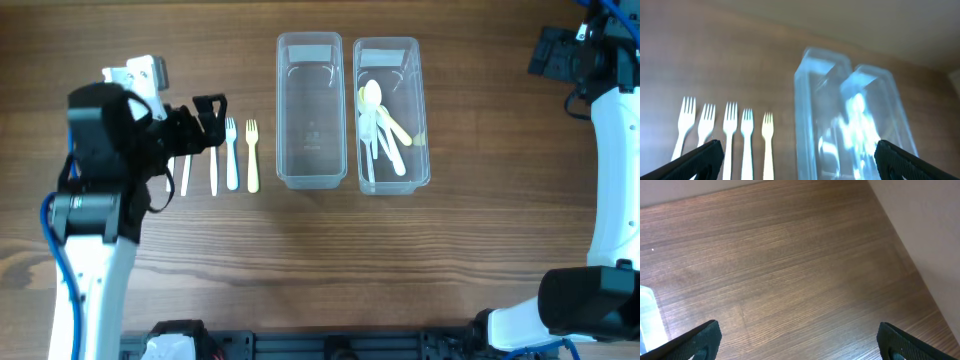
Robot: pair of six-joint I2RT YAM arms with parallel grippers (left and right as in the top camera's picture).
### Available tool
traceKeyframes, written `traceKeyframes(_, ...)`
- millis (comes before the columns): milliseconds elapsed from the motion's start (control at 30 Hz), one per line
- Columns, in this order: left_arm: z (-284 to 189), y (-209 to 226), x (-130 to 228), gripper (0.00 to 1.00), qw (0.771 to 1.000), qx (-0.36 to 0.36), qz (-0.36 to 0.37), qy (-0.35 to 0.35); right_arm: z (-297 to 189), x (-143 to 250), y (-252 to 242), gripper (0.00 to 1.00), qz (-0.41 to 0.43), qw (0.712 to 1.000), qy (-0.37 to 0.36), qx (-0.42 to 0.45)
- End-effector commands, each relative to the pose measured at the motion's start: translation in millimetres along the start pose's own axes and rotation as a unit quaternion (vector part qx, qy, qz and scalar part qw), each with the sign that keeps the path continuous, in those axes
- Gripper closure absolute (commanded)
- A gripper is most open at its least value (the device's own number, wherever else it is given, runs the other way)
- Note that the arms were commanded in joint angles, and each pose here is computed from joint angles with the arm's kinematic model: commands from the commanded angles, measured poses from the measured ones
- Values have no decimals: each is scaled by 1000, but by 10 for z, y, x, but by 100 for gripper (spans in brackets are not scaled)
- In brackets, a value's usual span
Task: Pack container
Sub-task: 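Move the left gripper over the forks and lower toward the leftmost fork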
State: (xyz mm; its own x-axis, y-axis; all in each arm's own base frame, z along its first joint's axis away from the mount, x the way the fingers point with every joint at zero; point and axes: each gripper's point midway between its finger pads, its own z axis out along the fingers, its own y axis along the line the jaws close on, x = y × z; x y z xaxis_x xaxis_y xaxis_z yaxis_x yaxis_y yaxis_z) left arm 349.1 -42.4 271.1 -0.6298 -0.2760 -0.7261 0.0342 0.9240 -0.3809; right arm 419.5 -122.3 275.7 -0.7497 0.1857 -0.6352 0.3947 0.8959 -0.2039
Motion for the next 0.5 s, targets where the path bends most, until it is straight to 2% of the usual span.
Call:
traceKeyframes(0, 192, 120, 70, 0, 998, -27, -39, 38, -1, -27, -25, 0, 6, 1000, -4, 8)
traceKeyframes(200, 546, 267, 241, 0, 994, -41, -52, 85, -2, -27, -21, 1, 6, 1000, -4, 8)
traceKeyframes(400, 617, 325, 332, 2, 992, -50, -57, 104, -2, -27, -21, 0, 6, 1000, -4, 8)
traceKeyframes(467, 606, 430, 351, 16, 990, -83, -54, 104, -2, -27, -21, 0, 6, 1000, -4, 8)
